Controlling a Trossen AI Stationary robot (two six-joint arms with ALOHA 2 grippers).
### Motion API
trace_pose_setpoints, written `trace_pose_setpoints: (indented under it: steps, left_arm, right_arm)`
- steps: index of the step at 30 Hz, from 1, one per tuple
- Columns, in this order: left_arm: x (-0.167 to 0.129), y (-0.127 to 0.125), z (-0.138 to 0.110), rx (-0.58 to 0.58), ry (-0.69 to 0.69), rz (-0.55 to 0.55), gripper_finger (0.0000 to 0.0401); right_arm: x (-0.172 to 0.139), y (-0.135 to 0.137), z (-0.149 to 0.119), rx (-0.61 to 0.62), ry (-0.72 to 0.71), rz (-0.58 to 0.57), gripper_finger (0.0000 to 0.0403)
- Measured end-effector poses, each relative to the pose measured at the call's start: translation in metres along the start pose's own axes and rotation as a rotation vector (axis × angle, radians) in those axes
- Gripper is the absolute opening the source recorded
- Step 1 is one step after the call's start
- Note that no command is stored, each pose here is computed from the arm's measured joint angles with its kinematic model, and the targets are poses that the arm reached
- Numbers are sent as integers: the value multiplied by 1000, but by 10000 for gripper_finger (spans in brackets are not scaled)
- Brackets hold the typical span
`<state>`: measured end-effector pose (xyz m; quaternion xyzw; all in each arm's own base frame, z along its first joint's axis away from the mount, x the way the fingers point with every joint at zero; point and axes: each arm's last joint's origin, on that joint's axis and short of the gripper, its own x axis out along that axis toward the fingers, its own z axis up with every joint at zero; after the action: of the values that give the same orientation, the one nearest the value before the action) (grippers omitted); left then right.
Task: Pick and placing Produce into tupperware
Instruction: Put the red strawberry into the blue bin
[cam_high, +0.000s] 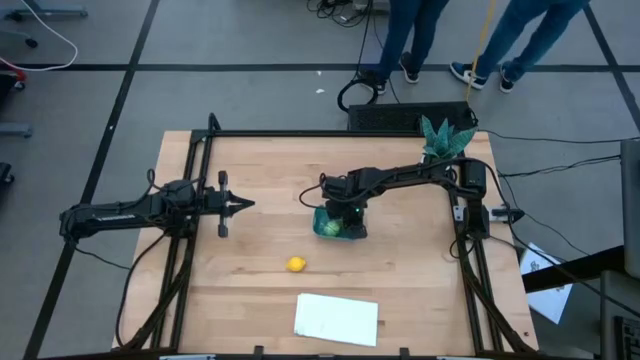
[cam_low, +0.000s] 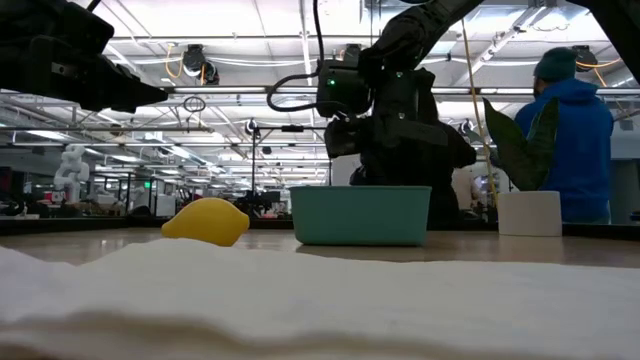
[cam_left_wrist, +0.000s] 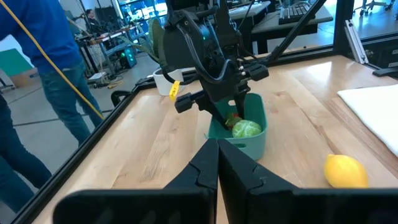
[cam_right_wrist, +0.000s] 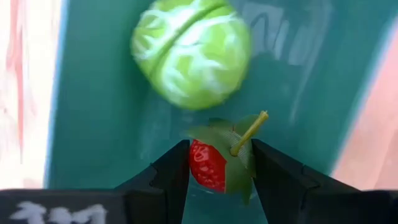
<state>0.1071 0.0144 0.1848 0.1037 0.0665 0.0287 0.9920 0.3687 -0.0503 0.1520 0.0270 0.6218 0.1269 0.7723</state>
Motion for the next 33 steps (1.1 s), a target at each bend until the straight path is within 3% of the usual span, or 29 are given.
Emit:
trace_pose_setpoints:
  steps: [13,33]
  left_arm:
    - [0,0,0,0,0,0,10]
    - [0,0,0,0,0,0,10]
  right_arm:
    - [0,0,0,2,-5,3,153]
    - [0,1,0,24,-2,28,185]
